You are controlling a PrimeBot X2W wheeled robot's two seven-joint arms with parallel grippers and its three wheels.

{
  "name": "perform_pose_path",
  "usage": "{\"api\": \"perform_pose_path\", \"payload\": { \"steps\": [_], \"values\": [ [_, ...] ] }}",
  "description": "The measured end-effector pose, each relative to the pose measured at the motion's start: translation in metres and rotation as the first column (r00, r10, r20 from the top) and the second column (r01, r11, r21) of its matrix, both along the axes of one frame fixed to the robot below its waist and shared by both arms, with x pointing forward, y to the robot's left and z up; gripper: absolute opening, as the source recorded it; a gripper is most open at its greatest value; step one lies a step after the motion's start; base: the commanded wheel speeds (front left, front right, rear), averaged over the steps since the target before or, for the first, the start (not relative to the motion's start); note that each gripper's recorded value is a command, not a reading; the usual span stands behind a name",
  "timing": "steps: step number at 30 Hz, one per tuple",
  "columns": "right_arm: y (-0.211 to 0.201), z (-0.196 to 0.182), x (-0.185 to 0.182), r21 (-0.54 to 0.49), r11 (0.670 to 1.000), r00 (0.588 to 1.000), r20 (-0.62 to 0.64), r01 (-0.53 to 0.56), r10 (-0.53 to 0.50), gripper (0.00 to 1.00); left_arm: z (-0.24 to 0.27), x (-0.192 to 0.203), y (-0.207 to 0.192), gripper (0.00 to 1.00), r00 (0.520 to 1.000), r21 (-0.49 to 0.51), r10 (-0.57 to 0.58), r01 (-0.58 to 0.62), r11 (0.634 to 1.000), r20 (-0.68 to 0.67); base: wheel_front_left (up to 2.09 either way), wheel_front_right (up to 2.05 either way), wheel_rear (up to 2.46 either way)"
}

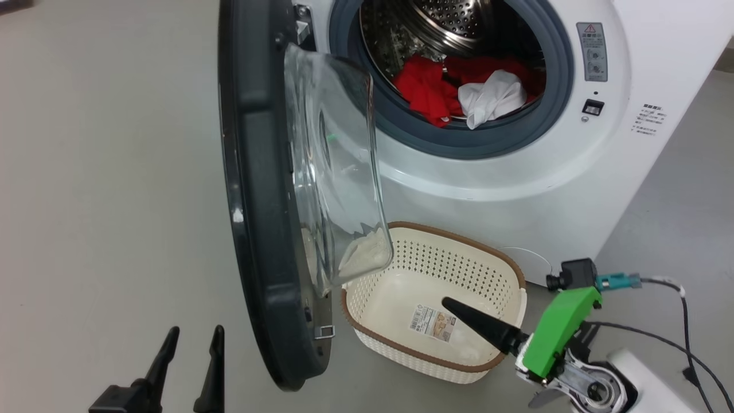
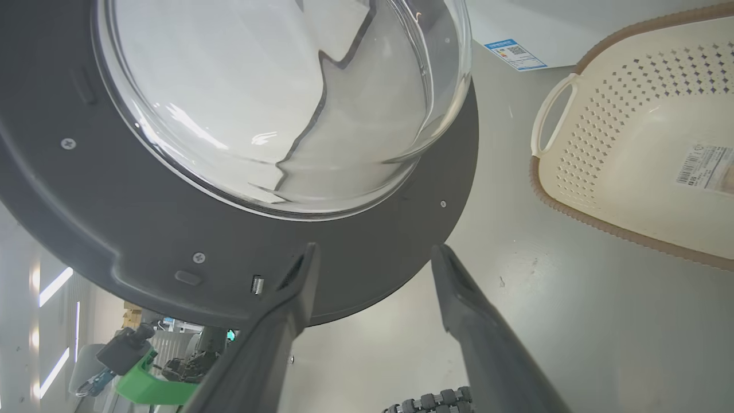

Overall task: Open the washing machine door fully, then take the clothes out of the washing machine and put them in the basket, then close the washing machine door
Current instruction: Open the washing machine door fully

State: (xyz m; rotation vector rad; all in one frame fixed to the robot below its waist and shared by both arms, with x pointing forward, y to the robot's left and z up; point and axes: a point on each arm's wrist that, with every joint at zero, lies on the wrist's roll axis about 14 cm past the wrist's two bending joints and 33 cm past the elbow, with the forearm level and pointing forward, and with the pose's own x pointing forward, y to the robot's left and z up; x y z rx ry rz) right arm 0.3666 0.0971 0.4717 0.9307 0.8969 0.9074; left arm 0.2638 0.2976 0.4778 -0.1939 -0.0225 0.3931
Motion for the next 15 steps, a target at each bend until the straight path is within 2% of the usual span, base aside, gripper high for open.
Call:
{"api": "perform_pose_path", "payload": {
  "steps": [11, 15],
  "values": [
    [-0.035, -0.027, 0.008, -0.069, 0.983, 0.986, 0.036, 0.168, -0.166, 1.0, -0.006, -0.003, 0.0, 1.0, 1.0, -0.008, 0.004, -0.004, 1.0, -0.014, 0.0, 0.0, 0.0],
    [-0.048, -0.032, 0.015, -0.101, 0.961, 0.96, 0.143, 0.257, -0.242, 1.0, -0.006, -0.002, 0.0, 1.0, 1.0, -0.009, 0.002, -0.002, 1.0, -0.014, 0.0, 0.0, 0.0]
  ]
}}
